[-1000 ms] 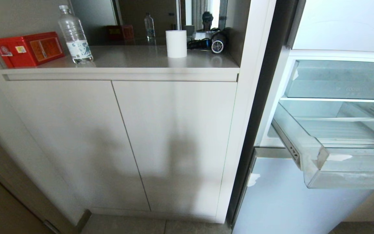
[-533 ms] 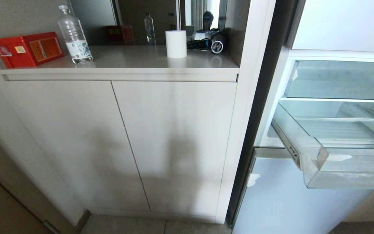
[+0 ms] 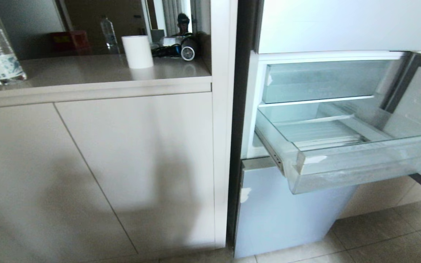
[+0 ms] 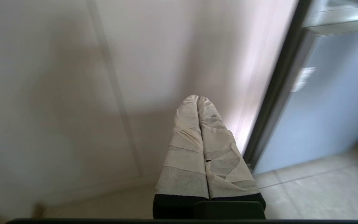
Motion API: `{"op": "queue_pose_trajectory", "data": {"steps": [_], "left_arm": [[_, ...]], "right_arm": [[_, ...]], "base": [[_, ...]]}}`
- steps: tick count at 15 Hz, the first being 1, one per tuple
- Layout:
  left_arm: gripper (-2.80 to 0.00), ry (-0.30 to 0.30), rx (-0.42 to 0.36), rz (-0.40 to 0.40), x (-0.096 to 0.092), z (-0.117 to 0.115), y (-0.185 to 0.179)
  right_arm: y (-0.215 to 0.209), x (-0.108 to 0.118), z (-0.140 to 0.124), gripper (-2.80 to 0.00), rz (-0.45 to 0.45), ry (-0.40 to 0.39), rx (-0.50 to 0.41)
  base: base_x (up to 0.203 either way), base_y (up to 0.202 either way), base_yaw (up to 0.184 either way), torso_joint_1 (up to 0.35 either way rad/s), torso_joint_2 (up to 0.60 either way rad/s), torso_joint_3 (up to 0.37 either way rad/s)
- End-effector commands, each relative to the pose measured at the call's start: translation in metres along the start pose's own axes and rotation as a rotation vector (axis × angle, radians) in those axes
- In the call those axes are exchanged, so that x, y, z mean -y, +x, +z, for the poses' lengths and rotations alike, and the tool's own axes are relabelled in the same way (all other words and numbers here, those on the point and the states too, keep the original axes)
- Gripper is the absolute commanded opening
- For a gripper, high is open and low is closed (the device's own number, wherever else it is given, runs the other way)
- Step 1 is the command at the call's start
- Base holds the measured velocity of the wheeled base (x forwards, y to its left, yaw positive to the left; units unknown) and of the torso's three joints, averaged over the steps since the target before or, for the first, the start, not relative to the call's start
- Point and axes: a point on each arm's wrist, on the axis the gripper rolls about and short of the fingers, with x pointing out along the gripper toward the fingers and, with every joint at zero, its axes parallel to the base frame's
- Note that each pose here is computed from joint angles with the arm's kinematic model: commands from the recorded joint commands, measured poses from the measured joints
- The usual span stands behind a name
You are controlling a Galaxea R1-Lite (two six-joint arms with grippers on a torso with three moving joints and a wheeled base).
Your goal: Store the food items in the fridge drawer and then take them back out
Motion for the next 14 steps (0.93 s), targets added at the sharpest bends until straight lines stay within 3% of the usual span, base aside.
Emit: {"op": "queue_pose_trajectory", "data": {"steps": [1, 14], "left_arm": [[-2.8, 0.0, -0.002, 0.0, 0.0, 0.0, 0.0001], [-2.8, 0.0, -0.002, 0.0, 0.0, 0.0, 0.0001]], "right_arm": [[0.0, 0.0, -0.0005, -2.8, 0.001, 0.0, -0.001], [0.0, 0.0, -0.0002, -2.8, 0.002, -0.002, 0.0]], "base": [[0.001, 0.008, -0.169, 0.002, 0.0, 0.012], [0.002, 0.009, -0.175, 0.001, 0.0, 0.003]]}}
